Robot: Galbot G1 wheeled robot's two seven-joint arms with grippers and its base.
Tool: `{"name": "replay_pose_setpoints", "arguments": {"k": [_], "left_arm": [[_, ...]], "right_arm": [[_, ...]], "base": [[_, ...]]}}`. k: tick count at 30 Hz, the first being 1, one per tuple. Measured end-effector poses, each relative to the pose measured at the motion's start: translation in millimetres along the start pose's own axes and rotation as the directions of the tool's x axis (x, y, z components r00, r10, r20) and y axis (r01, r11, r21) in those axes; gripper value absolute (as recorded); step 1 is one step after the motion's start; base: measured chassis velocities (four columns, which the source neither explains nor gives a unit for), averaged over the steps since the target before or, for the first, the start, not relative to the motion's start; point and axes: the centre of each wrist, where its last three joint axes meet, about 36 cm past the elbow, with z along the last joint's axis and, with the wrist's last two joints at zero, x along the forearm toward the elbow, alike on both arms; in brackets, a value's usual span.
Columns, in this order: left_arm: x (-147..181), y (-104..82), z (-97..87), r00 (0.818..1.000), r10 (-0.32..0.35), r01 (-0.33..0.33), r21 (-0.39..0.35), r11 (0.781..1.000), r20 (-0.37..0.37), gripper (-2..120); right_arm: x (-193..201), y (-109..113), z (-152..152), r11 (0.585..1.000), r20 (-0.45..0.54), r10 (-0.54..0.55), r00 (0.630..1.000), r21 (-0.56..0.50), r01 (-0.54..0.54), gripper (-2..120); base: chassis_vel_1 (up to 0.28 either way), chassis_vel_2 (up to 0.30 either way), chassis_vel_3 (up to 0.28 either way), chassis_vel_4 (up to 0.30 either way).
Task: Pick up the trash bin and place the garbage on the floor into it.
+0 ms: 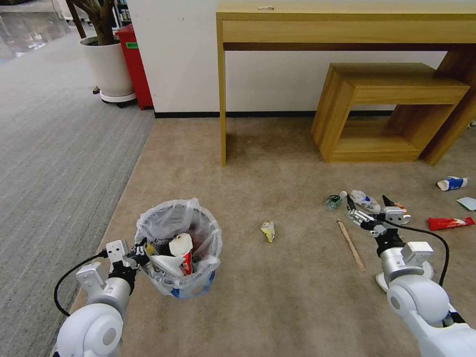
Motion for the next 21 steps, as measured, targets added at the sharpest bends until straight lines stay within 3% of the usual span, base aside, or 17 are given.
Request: {"name": "replay_pose_setpoints", "arguments": {"k": [21], "left_arm": [[6.4,-1.9,0.3,1.000,-0.004,0.004,0.004,1.000,0.007,1]], "right_arm": [[3.6,9.6,13.5,0.999,0.008,-0.018,1.000,0.033,0.018,100]], "base": [[0.000,0.000,0.000,0.000]]}}
